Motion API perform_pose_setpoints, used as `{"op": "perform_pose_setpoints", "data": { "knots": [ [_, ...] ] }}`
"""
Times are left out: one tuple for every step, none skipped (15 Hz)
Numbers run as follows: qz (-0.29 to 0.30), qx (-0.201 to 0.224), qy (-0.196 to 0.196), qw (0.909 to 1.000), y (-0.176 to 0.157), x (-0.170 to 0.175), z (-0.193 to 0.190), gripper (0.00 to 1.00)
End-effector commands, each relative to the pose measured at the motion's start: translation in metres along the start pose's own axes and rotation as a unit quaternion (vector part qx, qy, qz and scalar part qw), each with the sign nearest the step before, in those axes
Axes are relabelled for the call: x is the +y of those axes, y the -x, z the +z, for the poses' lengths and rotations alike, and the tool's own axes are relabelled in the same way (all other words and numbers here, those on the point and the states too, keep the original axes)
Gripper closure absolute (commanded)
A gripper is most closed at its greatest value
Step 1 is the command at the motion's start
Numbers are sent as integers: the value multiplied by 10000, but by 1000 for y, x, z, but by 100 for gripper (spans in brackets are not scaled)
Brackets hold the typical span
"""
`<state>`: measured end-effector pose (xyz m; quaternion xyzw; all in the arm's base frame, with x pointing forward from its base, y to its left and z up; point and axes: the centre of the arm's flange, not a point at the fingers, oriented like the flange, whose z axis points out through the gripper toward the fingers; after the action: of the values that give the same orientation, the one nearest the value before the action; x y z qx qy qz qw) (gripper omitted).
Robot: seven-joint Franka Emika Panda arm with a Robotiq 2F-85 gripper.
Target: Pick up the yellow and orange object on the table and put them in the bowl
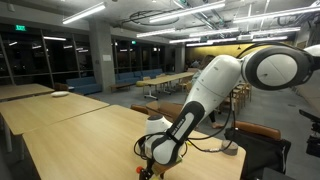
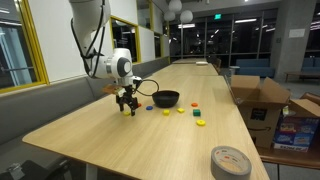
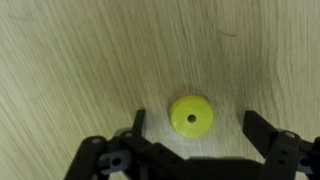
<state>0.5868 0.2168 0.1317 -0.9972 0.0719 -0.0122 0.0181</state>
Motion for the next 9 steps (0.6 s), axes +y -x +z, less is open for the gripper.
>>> {"op": "perform_pose_setpoints", "data": {
  "knots": [
    [-73, 145, -136, 9998, -4, -2, -3, 0],
    [-94, 165, -141, 9997, -4, -2, -3, 0],
    [-108, 175, -131, 9997, -3, -2, -3, 25],
    [-130, 172, -115, 9997, -3, -2, -3, 26],
    [-146, 152, -98, 9997, -3, -2, -3, 34],
    [-155, 146, -85, 9997, -3, -2, -4, 42],
    [-174, 129, -63, 9997, -3, -2, -4, 51],
    [-187, 125, -48, 9997, -3, -3, -5, 58],
    [-203, 130, -42, 9997, -3, -5, -6, 65]
  ]
}}
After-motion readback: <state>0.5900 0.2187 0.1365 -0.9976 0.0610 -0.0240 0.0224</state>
